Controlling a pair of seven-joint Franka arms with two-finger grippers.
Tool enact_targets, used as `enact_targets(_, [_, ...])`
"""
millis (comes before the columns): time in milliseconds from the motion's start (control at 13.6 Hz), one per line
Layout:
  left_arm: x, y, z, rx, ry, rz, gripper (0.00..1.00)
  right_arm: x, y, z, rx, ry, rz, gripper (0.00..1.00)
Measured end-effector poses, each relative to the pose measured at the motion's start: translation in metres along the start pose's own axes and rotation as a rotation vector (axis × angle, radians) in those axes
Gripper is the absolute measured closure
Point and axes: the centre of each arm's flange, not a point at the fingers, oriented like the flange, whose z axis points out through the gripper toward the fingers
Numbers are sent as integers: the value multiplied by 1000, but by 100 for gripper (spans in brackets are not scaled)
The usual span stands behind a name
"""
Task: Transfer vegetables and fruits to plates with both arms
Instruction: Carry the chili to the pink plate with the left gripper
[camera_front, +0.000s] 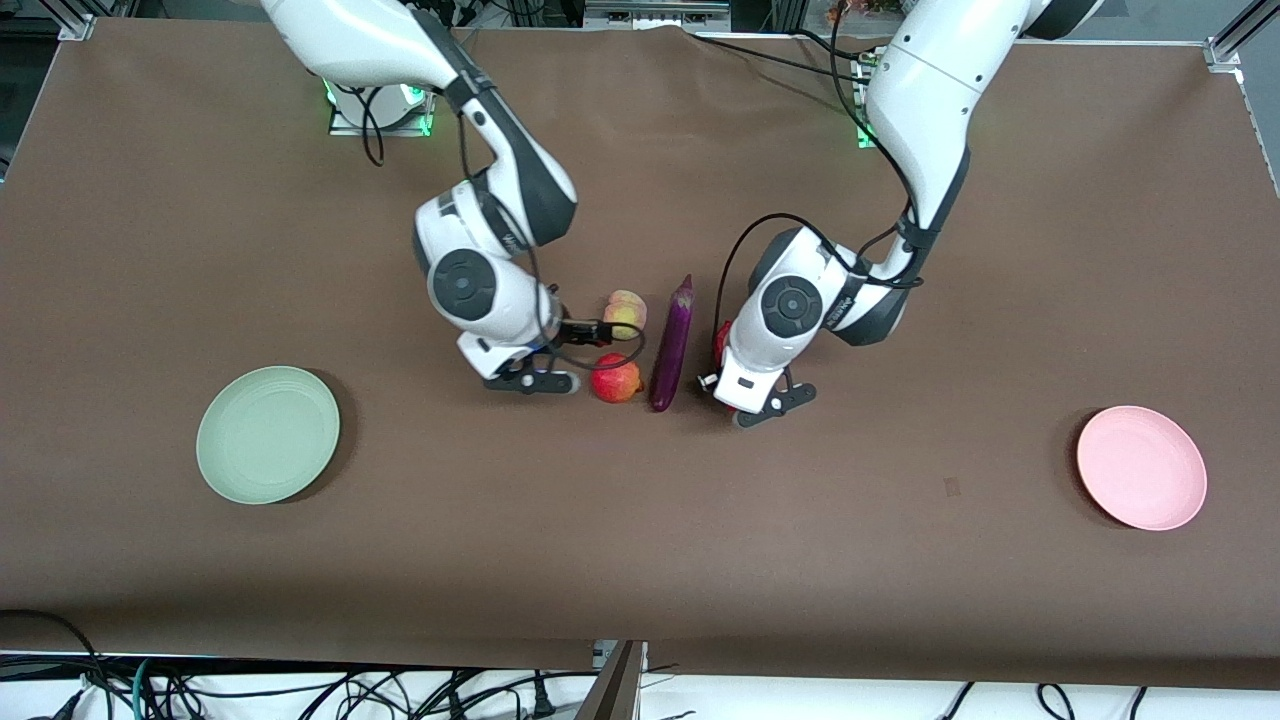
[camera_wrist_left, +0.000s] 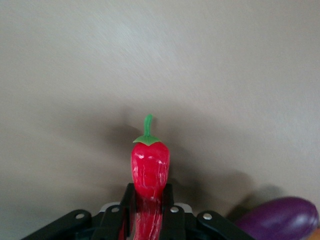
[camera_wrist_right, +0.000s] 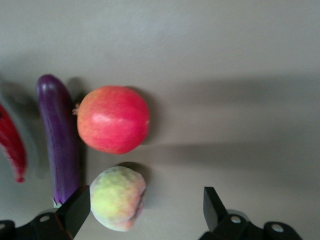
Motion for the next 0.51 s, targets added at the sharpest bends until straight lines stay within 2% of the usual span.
enact_targets(221, [54,-44,-81,39,-6,57,76,-15,-22,31,-9,4,-15,0])
enact_targets(515, [121,-134,-158,54,-26,236,76,-32,-41,52,-21,-4,-46,0])
